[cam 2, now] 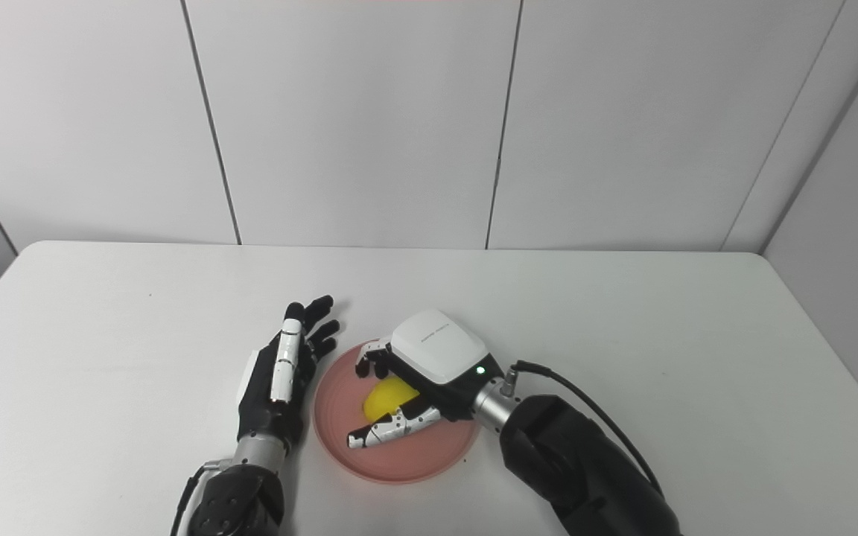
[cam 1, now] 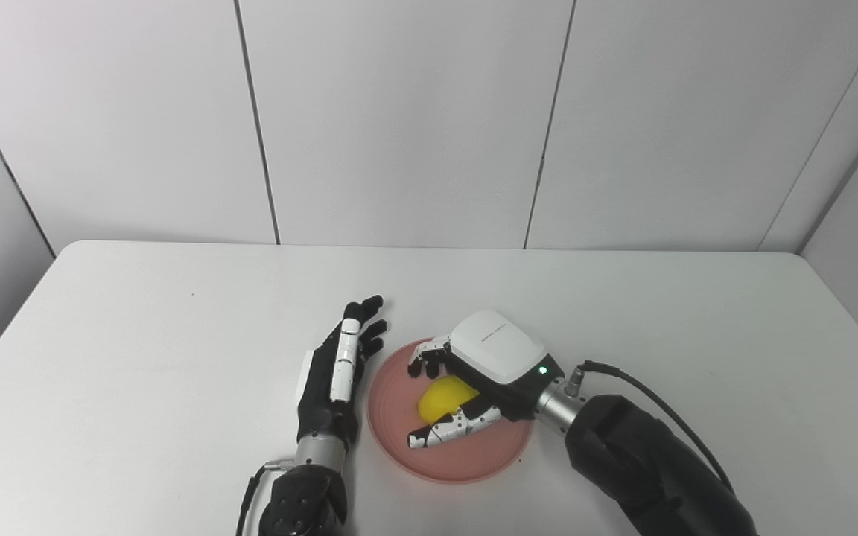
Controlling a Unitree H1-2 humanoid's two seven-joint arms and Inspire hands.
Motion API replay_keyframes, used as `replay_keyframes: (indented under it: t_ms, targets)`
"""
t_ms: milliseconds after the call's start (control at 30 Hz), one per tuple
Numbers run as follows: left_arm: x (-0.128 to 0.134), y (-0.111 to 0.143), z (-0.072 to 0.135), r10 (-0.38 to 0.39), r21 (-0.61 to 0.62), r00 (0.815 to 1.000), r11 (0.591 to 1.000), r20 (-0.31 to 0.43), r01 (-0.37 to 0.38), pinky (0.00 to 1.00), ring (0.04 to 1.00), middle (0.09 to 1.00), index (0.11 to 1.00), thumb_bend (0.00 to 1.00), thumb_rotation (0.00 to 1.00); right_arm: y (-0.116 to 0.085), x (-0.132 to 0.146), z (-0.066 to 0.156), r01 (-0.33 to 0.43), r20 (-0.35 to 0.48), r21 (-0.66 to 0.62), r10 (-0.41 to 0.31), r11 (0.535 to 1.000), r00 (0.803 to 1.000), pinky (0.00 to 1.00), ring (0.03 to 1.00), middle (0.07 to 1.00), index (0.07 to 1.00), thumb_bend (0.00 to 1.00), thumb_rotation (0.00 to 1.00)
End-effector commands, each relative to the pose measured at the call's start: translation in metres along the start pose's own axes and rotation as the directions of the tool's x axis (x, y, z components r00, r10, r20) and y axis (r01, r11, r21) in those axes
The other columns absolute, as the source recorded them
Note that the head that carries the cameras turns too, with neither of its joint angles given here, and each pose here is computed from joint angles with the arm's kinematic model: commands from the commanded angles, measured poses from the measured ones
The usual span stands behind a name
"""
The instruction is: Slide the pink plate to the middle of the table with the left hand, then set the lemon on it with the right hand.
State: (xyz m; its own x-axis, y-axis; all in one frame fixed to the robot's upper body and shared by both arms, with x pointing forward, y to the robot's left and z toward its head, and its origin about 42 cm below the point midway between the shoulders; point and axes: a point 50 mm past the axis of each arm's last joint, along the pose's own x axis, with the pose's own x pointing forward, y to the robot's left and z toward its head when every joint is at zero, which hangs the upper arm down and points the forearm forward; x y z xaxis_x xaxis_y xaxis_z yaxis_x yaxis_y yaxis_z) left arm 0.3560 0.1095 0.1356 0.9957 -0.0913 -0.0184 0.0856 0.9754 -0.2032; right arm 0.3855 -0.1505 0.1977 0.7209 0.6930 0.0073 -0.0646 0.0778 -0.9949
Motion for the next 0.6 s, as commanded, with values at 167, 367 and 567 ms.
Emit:
replay_keyframes:
  t_ms: [167, 367, 567]
  targets:
    - [-0.0021, -0.0114, -0.0059, 0.007, -0.042, 0.999, 0.999, -0.047, -0.009, 0.87, 0.863, 0.911, 0.757, 0.59, 0.95, -0.0227, 0.0056, -0.0036, 0.068, 0.014, -0.053, -0.067, 0.996, 0.998, 0.50, 0.567, 0.616, 0.612, 0.74, 0.97]
    - [-0.0016, -0.0106, -0.0042, 0.003, -0.049, 0.999, 0.999, -0.046, -0.006, 0.88, 0.880, 0.918, 0.758, 0.61, 0.95, -0.0246, 0.0038, -0.0037, 0.135, 0.036, -0.039, -0.133, 0.990, 0.990, 0.57, 0.617, 0.644, 0.614, 0.72, 0.95]
    - [-0.0007, -0.0080, -0.0025, 0.028, -0.031, 1.000, 0.999, 0.000, -0.028, 0.87, 0.851, 0.863, 0.764, 0.61, 0.94, -0.0278, -0.0033, -0.0063, 0.255, -0.010, 0.177, -0.258, 0.951, 0.966, 0.54, 0.621, 0.676, 0.714, 0.67, 0.93]
